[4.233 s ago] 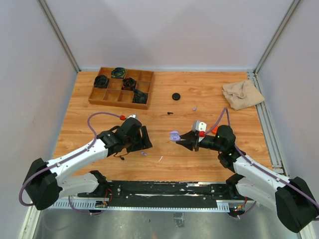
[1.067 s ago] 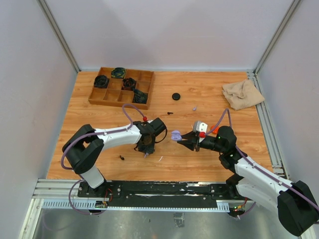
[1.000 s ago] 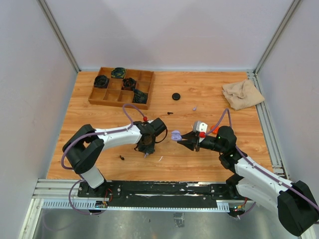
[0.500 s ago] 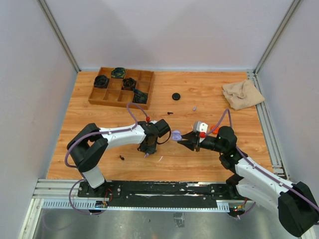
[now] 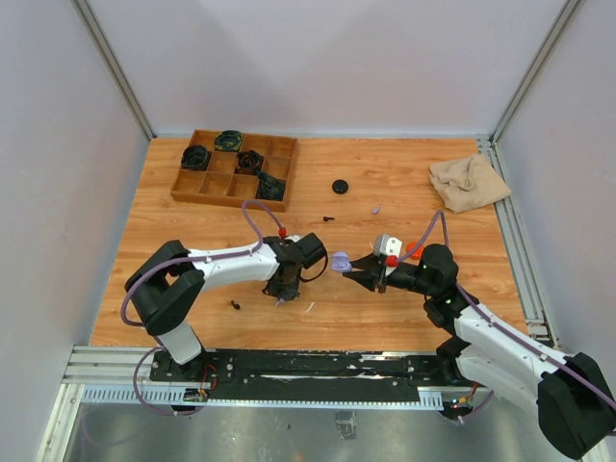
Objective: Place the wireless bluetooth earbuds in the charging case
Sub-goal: Pick up the earbud from the center of the board.
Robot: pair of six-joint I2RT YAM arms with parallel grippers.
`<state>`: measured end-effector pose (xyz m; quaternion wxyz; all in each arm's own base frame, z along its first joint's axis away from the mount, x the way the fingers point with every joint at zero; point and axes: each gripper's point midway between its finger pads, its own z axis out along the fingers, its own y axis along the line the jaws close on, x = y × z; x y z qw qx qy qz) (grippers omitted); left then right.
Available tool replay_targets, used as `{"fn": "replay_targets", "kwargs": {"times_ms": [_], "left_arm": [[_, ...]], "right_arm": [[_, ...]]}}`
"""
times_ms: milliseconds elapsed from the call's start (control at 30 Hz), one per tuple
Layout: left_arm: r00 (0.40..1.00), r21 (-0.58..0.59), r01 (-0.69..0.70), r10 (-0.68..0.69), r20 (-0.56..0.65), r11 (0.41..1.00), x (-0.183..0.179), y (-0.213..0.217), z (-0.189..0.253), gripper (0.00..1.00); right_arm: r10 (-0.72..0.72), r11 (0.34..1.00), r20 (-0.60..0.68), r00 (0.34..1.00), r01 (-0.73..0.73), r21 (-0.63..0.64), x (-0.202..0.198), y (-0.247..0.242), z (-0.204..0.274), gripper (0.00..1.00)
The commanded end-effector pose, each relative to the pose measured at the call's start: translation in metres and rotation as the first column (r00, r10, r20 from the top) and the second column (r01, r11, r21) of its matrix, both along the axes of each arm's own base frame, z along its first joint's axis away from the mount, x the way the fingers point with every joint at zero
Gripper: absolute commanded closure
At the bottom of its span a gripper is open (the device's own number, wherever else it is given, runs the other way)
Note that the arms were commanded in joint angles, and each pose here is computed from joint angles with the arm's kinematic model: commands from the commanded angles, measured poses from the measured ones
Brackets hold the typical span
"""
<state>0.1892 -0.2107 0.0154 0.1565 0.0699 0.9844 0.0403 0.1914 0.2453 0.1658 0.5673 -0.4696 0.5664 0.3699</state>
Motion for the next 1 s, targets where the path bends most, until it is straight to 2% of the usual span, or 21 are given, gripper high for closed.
{"fn": "replay_targets", "kwargs": {"times_ms": [0,233,433,733,967], "left_arm": [[0.999,-0.007,-0.022,0.023,0.042,1.0,-0.001,0.005,0.012,0.8],[0.986,-0.126,-0.047,0.066,0.152,0.991,0.016,-0.01,0.046,0.83],[0.948,-0.27,-0.044,0.125,0.291,0.962,0.037,-0.023,0.098,0.86],[0.835,-0.484,0.085,0.203,0.512,0.871,0.056,-0.049,0.194,0.89],[0.758,-0.611,0.212,0.266,0.595,0.763,0.055,-0.071,0.25,0.9]], "right_arm": [[-0.004,1.0,0.042,0.999,0.004,0.02,0.001,0.0,0.009,0.99],[-0.007,0.999,0.051,0.999,0.004,0.044,0.001,0.0,0.012,0.99],[-0.01,0.996,0.079,0.997,0.003,0.092,0.002,0.002,0.02,0.99],[-0.02,0.993,0.131,0.991,0.004,0.121,0.003,0.007,0.033,0.99],[-0.079,0.987,0.166,0.983,0.054,0.151,0.008,0.006,0.048,0.99]]}}
